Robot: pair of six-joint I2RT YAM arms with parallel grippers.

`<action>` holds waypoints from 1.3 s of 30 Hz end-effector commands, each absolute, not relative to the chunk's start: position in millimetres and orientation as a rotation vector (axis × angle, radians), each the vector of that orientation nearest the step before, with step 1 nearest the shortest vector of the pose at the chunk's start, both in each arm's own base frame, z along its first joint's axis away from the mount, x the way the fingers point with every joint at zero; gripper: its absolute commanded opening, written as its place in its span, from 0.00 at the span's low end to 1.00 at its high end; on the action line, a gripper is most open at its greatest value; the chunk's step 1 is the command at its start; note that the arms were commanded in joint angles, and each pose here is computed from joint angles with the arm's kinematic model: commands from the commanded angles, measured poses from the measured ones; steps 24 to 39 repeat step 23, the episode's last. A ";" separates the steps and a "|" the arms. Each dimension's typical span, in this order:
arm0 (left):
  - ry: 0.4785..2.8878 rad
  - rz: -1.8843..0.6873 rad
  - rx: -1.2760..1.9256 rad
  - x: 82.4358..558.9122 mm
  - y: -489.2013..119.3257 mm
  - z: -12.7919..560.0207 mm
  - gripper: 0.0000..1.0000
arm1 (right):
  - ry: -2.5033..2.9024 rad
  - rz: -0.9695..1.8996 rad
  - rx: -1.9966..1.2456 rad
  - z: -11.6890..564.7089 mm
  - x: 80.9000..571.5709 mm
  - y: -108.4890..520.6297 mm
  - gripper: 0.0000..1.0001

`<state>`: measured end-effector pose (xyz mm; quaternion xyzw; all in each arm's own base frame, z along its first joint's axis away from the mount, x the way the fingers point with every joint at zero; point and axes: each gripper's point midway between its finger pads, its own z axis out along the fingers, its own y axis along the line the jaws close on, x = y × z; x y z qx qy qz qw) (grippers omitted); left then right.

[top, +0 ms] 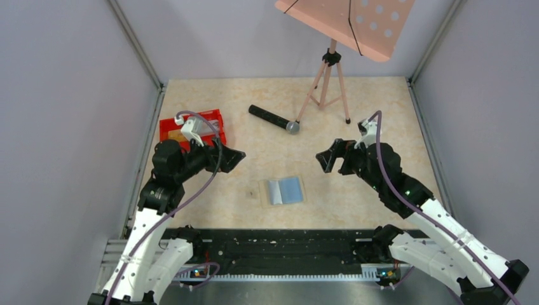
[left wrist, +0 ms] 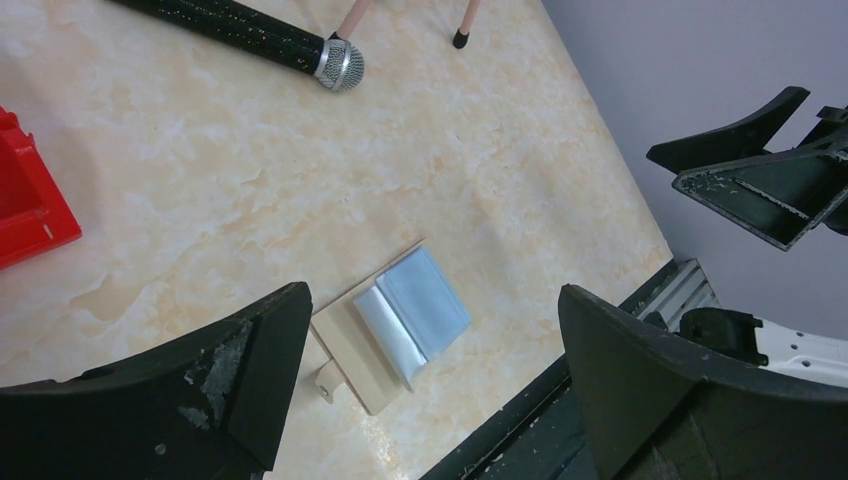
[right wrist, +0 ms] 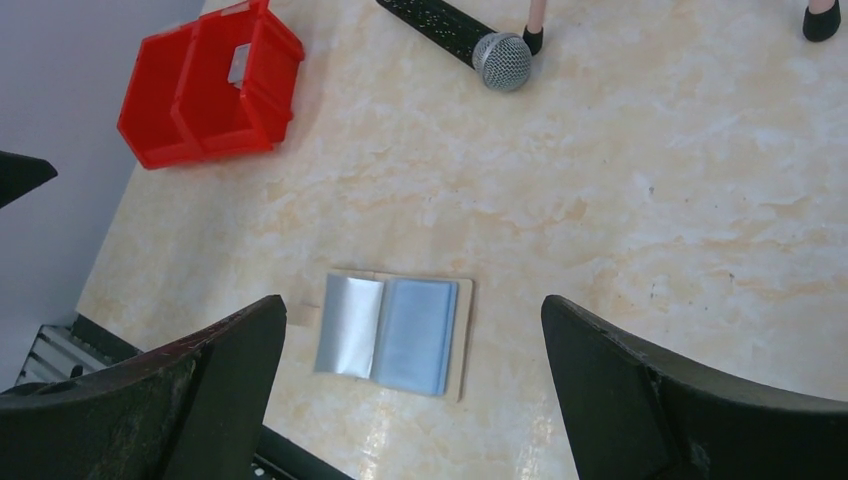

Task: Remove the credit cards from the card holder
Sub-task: Reset both arms

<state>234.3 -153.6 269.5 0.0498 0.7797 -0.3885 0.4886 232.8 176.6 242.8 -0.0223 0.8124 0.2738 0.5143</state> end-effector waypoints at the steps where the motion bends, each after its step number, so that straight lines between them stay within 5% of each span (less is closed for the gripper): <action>1: 1.830 -0.911 0.126 234.1 -149.5 278.9 0.99 | 1.913 0.654 0.002 252.2 237.5 171.4 0.99; 39: 1.840 -0.905 0.119 232.5 -148.2 273.8 0.99 | 1.914 0.634 0.012 246.5 238.1 167.8 0.98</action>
